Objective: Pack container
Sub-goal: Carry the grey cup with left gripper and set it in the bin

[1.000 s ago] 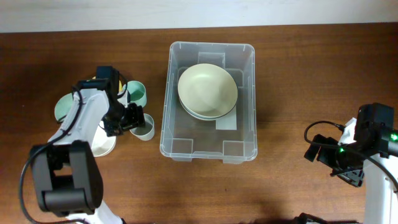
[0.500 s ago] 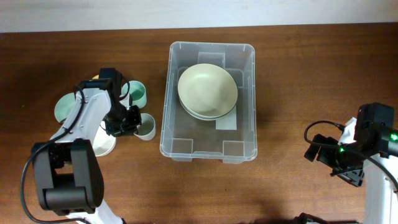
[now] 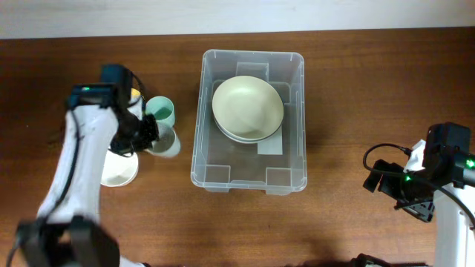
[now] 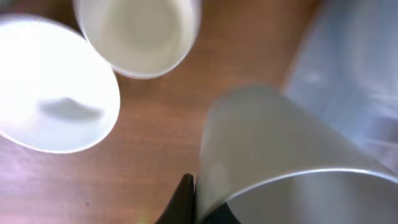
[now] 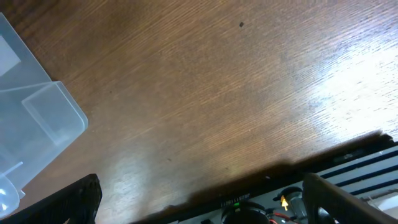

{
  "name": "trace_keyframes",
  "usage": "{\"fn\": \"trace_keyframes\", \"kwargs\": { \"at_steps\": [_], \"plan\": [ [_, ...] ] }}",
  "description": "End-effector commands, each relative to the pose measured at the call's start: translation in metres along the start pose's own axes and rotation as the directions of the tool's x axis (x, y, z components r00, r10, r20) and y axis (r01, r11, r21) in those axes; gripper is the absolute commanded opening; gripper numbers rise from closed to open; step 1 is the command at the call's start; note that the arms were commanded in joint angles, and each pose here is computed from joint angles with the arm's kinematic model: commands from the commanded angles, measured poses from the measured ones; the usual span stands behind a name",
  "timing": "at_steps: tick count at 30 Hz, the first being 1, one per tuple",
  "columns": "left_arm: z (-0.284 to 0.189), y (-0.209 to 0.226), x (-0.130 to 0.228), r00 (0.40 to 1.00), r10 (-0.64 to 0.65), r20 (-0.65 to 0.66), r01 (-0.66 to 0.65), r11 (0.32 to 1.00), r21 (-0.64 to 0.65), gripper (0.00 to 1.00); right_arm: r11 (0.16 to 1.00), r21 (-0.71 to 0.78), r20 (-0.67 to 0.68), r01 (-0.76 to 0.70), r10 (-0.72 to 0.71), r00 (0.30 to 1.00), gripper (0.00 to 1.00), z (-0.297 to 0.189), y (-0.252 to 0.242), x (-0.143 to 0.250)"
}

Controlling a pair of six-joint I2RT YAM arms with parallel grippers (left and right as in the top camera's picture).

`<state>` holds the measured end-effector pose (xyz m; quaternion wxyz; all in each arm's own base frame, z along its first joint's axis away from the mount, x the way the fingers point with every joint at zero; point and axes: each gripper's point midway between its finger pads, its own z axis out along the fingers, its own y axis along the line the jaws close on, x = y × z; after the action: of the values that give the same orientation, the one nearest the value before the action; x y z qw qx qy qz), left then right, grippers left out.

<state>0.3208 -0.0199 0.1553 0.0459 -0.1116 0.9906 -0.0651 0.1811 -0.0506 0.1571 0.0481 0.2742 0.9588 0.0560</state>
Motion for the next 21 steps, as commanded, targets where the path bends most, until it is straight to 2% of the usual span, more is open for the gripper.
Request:
{"fn": "trace_keyframes", "kwargs": {
  "at_steps": [1, 3, 7, 11, 12, 17, 21],
  "plan": [
    [-0.075, -0.036, -0.006, 0.964, 0.092, 0.248, -0.109, 0.993, 0.054, 0.01, 1.000, -0.006, 0.002, 0.012, -0.012, 1.000, 0.99, 0.001, 0.002, -0.001],
    [-0.091, -0.068, -0.004, 0.927, 0.173, 0.333, -0.211, 0.974, 0.080, 0.01, 1.000, -0.006, 0.002, 0.012, -0.012, 1.000, 0.99, 0.001, 0.002, -0.001],
    [-0.080, -0.115, 0.008, 0.895, 0.301, 0.328, -0.349, 0.932, 0.097, 0.01, 1.000, -0.006, 0.003, 0.012, -0.012, 1.000, 0.99, 0.001, 0.002, -0.001],
    [-0.038, -0.167, 0.029, 0.843, 0.481, 0.241, -0.513, 0.853, 0.091, 0.01, 1.000, -0.006, 0.002, 0.012, -0.012, 1.000, 0.99, 0.001, 0.002, -0.001],
    [-0.015, -0.184, 0.038, 0.825, 0.531, 0.191, -0.554, 0.828, 0.091, 0.01, 1.000, -0.006, 0.003, 0.012, -0.012, 1.000, 0.99, 0.001, 0.002, -0.001],
    [0.045, -0.223, 0.061, 0.759, 0.645, 0.090, -0.652, 0.753, 0.093, 0.01, 1.000, -0.006, 0.002, 0.012, -0.012, 1.000, 0.99, 0.001, 0.002, -0.001],
    [0.074, -0.237, 0.069, 0.736, 0.675, 0.052, -0.677, 0.730, 0.093, 0.01, 1.000, -0.006, 0.002, 0.012, -0.012, 1.000, 0.99, 0.001, 0.002, -0.001]
  ]
}}
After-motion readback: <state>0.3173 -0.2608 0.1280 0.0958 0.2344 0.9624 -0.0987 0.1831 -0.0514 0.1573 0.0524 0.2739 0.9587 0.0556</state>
